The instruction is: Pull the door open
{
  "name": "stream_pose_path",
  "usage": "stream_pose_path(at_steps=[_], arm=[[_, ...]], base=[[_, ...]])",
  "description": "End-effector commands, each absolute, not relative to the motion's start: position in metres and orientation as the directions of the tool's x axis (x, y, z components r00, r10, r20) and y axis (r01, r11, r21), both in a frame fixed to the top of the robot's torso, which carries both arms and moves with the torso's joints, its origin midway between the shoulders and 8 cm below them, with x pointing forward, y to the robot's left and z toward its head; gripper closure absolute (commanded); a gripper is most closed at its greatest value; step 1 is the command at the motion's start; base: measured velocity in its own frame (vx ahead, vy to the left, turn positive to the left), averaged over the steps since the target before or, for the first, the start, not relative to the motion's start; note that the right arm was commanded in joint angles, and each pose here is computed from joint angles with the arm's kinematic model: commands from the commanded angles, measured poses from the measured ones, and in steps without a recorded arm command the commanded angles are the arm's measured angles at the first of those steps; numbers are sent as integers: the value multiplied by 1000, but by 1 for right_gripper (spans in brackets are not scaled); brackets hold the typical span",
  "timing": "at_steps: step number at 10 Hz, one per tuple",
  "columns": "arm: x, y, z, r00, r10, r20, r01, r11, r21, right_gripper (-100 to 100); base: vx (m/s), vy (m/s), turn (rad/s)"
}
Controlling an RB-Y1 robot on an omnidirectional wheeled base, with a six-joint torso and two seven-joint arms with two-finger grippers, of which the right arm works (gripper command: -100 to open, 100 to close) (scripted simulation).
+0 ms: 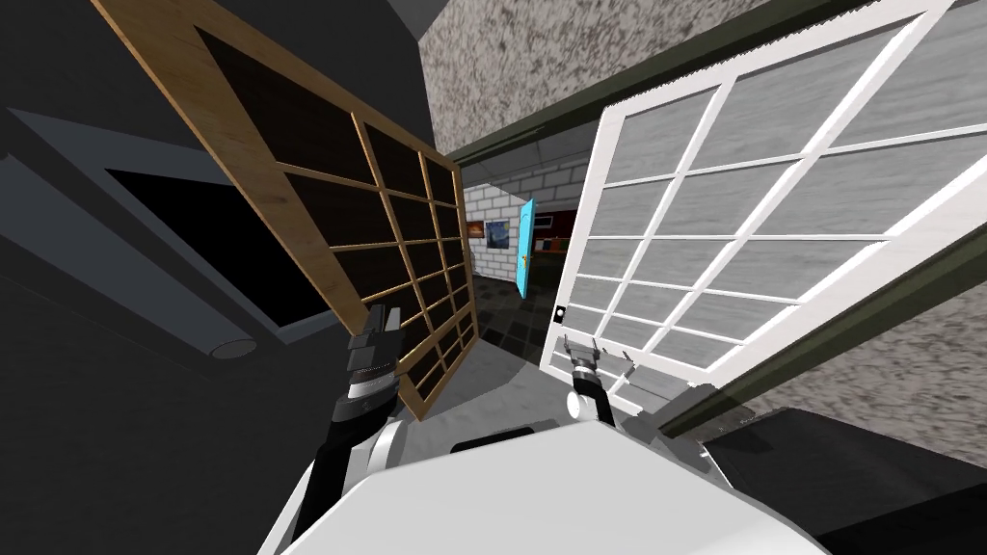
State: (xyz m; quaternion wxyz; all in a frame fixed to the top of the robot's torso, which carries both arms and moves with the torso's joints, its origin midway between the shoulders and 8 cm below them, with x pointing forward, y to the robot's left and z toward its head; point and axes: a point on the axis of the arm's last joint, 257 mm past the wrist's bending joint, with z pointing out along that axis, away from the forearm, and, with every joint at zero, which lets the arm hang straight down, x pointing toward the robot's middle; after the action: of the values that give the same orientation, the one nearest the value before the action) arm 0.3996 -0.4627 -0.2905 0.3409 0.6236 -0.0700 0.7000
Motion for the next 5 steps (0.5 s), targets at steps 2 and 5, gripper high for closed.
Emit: stream_pose_path(at_steps=[2, 5], arm=[[393, -471, -310, 12, 320, 947, -582, -768, 267, -100], [386, -477, -331, 13, 246, 969, -602, -772, 204, -100]], base=[[80, -57, 100], [84, -50, 95]])
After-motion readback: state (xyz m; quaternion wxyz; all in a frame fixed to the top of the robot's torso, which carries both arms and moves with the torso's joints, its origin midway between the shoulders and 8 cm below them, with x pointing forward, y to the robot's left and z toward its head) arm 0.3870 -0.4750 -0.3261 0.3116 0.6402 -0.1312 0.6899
